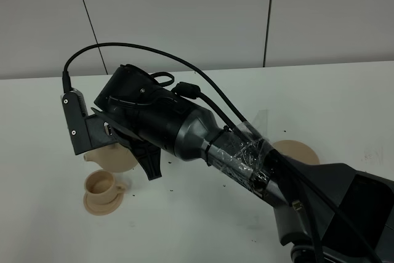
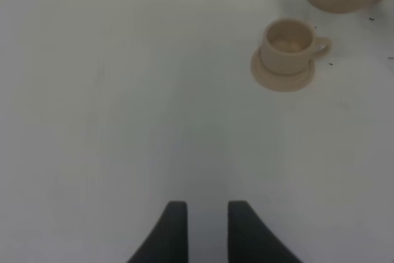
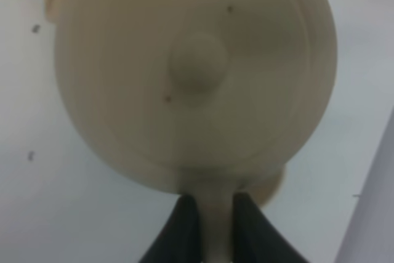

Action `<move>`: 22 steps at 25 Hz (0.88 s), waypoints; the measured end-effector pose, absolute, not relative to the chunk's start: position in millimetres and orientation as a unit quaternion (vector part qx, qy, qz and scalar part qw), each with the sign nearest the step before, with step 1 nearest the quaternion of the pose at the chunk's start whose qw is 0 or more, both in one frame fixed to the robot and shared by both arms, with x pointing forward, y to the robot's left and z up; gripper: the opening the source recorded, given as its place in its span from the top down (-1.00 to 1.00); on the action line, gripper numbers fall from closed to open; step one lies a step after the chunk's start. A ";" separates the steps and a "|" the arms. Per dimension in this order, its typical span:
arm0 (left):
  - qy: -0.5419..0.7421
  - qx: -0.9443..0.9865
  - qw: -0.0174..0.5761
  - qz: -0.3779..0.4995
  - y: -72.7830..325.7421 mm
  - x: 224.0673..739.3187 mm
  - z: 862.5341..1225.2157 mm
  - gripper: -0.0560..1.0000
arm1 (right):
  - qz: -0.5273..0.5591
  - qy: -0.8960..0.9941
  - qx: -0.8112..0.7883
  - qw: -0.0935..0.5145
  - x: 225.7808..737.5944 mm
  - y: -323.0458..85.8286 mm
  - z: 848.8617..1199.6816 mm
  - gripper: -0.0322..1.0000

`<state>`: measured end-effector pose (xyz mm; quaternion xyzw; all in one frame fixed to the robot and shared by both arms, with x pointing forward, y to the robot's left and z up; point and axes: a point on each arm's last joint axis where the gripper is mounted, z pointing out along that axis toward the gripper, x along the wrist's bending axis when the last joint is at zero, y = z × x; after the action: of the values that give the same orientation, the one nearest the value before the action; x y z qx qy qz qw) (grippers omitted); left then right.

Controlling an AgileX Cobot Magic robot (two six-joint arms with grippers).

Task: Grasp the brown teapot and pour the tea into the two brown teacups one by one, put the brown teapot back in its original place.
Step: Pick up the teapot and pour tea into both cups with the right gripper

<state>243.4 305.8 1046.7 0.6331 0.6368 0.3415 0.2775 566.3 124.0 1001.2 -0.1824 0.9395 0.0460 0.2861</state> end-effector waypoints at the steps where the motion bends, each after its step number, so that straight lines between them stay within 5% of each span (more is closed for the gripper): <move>1: 0.637 0.633 0.278 0.342 305.8 243.4 1046.7 0.45 | 0.044 0.939 -0.182 0.290 566.9 123.8 1001.6 0.75; 22: 0.637 0.633 0.277 0.342 305.9 243.4 1046.7 0.45 | 0.015 0.940 -0.188 0.284 565.4 127.3 983.2 0.75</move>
<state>243.4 305.9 1046.7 0.6331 0.6368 0.3418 0.2772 565.4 127.3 983.2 -0.1880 0.9400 0.0154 0.2844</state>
